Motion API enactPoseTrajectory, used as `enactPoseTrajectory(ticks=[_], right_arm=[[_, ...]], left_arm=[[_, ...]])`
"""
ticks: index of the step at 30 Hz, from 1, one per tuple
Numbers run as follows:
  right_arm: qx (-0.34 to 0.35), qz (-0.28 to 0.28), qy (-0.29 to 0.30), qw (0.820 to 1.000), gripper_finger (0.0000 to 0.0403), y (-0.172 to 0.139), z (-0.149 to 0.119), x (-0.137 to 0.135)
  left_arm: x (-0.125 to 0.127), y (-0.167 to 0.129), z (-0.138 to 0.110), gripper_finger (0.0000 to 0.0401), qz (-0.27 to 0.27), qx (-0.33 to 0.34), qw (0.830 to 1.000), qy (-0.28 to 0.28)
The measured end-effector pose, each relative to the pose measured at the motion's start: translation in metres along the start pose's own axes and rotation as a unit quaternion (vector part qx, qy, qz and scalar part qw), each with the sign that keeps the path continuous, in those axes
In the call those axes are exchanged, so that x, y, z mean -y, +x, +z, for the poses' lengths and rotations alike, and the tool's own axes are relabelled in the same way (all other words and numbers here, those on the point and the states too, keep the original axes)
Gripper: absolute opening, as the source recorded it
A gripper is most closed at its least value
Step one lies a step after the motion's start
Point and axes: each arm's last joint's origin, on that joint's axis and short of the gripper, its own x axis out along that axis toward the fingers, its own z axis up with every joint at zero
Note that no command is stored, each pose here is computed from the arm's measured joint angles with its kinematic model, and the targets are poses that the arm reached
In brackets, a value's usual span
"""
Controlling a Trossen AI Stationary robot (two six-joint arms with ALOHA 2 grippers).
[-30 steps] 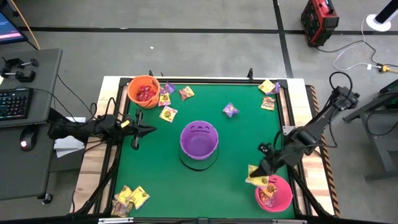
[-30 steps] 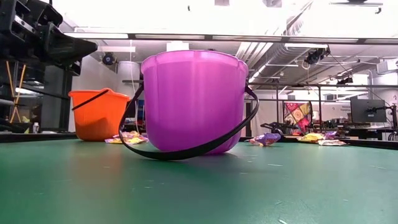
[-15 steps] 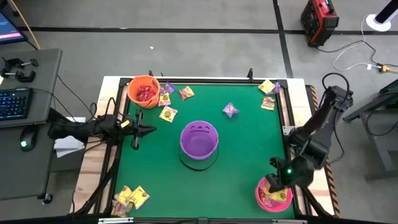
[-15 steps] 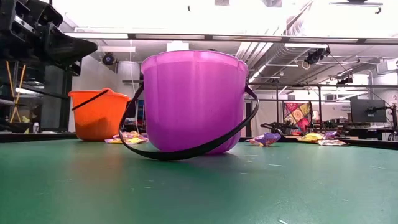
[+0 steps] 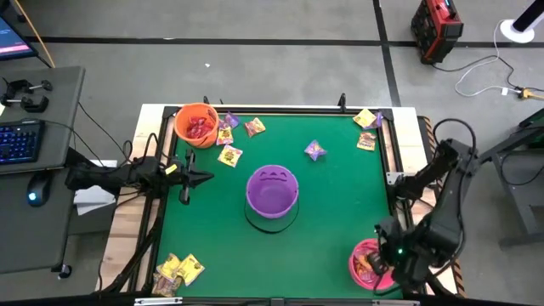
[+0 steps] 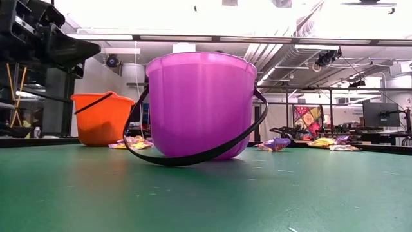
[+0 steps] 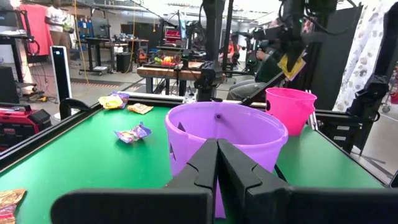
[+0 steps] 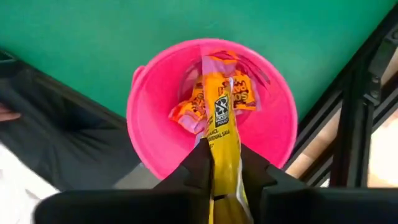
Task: Sort candy by brand, put in halloween buckets
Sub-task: Put the yellow candy into the pink bucket
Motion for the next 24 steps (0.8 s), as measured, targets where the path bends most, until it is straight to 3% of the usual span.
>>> enactPoseTrajectory(ticks=[13,19,21,24], right_arm=[[0.02,-0.037,0.01,0.999,0.0107,0.012,0.013,-0.011],[0.173,-0.06,0.018,0.983,0.0123,0.012,0.049,-0.006],[0.233,-0.05,0.019,0.971,0.0124,0.016,0.069,-0.005],[0.293,-0.091,0.051,0.95,0.0124,0.03,0.108,0.001]], left_arm=[[0.0,0.0,0.0,0.0,0.0,0.0,1.0,0.0],[0.0,0.0,0.0,0.0,0.0,0.0,1.0,0.0],[0.0,0.0,0.0,0.0,0.0,0.0,1.0,0.0],[0.0,0.0,0.0,0.0,0.0,0.0,1.0,0.0]])
